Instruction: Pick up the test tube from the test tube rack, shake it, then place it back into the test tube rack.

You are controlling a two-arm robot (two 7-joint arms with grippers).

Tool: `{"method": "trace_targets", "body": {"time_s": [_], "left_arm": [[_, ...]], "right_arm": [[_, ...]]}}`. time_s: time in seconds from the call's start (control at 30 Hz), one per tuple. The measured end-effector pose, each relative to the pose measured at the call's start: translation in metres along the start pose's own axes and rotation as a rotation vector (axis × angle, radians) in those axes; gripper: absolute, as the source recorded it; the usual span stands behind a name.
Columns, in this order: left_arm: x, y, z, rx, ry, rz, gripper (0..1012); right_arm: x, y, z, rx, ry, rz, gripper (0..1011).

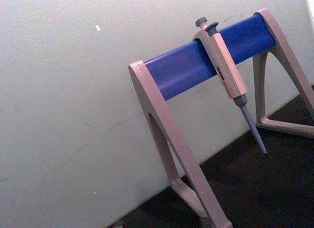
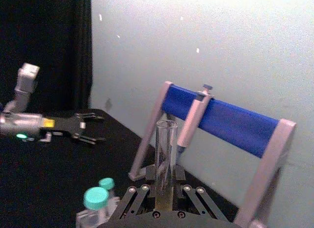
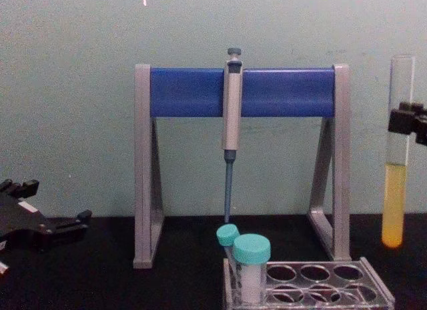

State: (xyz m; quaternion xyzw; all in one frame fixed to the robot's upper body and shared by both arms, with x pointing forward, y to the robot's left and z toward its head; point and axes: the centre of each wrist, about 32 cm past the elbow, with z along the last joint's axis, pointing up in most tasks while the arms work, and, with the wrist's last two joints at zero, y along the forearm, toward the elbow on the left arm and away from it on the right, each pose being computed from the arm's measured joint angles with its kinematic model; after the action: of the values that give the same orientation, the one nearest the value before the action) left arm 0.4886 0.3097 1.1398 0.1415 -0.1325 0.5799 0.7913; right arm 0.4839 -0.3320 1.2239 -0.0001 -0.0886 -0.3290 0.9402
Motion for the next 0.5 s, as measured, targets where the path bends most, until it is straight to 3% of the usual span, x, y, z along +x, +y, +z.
{"method": "trace_targets", "body": {"time_s": [0.17,0.5], "left_arm": [[0.0,0.0,0.0,0.0,0.0,0.0,1001],[0.0,0.0,0.0,0.0,0.0,0.0,1001]], "right_arm": [[0.009,0.011,0.002,-0.013,-0.037,-0.021,226],[0.02,0.044,-0.001,0.022,-0.036,0.003,226]]}}
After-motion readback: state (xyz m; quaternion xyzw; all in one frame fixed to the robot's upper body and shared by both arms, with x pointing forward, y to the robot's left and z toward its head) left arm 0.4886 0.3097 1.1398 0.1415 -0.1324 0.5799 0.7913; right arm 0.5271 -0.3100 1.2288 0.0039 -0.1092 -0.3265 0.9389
